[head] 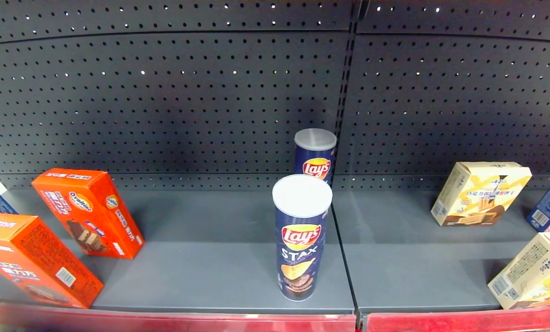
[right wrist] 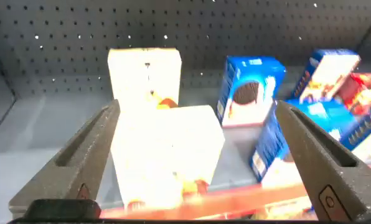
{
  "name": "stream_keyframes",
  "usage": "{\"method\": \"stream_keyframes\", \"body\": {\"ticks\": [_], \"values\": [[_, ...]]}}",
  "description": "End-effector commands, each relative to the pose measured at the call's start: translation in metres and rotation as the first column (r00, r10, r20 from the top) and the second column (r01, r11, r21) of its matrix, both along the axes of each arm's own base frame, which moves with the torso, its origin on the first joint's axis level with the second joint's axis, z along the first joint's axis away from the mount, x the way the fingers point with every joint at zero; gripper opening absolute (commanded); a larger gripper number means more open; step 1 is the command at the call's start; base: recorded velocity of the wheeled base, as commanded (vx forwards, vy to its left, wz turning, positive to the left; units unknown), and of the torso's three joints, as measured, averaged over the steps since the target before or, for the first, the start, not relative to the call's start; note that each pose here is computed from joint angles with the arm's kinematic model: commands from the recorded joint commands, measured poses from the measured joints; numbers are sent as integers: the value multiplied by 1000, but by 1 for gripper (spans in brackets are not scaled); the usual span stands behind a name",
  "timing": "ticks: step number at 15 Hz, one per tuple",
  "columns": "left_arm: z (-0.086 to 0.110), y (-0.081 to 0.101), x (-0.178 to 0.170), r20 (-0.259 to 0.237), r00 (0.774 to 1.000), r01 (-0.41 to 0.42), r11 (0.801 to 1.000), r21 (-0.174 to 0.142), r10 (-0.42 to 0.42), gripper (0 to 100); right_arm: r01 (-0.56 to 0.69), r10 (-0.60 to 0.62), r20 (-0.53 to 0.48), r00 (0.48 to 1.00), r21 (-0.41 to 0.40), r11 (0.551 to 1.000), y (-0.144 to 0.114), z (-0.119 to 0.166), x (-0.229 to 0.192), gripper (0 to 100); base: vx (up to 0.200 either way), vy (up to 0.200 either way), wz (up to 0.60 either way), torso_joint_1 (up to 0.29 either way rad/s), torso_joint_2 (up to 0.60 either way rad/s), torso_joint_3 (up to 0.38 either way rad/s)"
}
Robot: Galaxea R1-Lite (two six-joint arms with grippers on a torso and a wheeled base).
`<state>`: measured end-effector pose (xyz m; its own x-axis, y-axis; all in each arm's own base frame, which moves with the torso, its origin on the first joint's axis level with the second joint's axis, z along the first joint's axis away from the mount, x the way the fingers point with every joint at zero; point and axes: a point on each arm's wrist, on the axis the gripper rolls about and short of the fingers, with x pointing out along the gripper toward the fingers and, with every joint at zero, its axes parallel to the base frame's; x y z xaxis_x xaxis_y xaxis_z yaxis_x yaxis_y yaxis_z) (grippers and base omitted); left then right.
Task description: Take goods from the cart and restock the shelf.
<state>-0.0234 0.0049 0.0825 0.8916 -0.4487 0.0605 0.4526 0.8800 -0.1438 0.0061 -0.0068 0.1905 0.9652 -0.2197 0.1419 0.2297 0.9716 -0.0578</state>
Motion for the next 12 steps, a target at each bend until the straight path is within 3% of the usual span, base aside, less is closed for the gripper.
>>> {"method": "stream_keyframes", "body": {"ticks": [1, 5, 6, 7, 8, 9, 10, 11, 12], "values": [[0, 0, 0, -4, 1000, -9, 1000, -1, 9, 100, -43, 42, 48, 998, 7, 999, -3, -30, -19, 100, 0, 0, 0, 0, 0, 0], [2, 1, -2, -23, 999, -35, 999, 10, 35, 100, -39, 39, 21, 999, 31, 999, -3, -57, -23, 100, 0, 0, 0, 0, 0, 0], [10, 2, -4, -4, 1000, -16, 1000, 14, 16, 100, -35, 35, 4, 999, 22, 999, -3, -59, -24, 100, 0, 0, 0, 0, 0, 0], [39, 2, -2, -55, 998, 42, 999, 31, -41, 100, -22, 22, -1, 1000, 11, 1000, -4, -61, -27, 100, 0, 0, 0, 0, 0, 0], [56, 1, 4, -106, 992, 79, 996, 44, -74, 100, -13, 13, -6, 1000, -3, 1000, -4, -63, -29, 100, 0, 0, 0, 0, 0, 0], [84, -6, 21, -196, 976, 116, 989, 94, -96, 100, 12, -13, -15, 1000, -41, 999, -4, -65, -31, 100, 0, 0, 0, 0, 0, 0], [85, -11, 31, -238, 968, 126, 978, 164, -85, 100, 15, -15, -3, 1000, -42, 999, -4, -61, -33, 100, 0, 0, 0, 0, 0, 0], [80, -12, 36, -252, 968, 75, 972, 223, -17, 100, 18, -18, 8, 1000, -39, 999, -4, -58, -34, 100, 0, 0, 0, 0, 0, 0], [77, -14, 43, -279, 959, 27, 964, 263, 50, 100, 18, -18, 5, 1000, -39, 999, -4, -58, -35, 100, 0, 0, 0, 0, 0, 0]]}}
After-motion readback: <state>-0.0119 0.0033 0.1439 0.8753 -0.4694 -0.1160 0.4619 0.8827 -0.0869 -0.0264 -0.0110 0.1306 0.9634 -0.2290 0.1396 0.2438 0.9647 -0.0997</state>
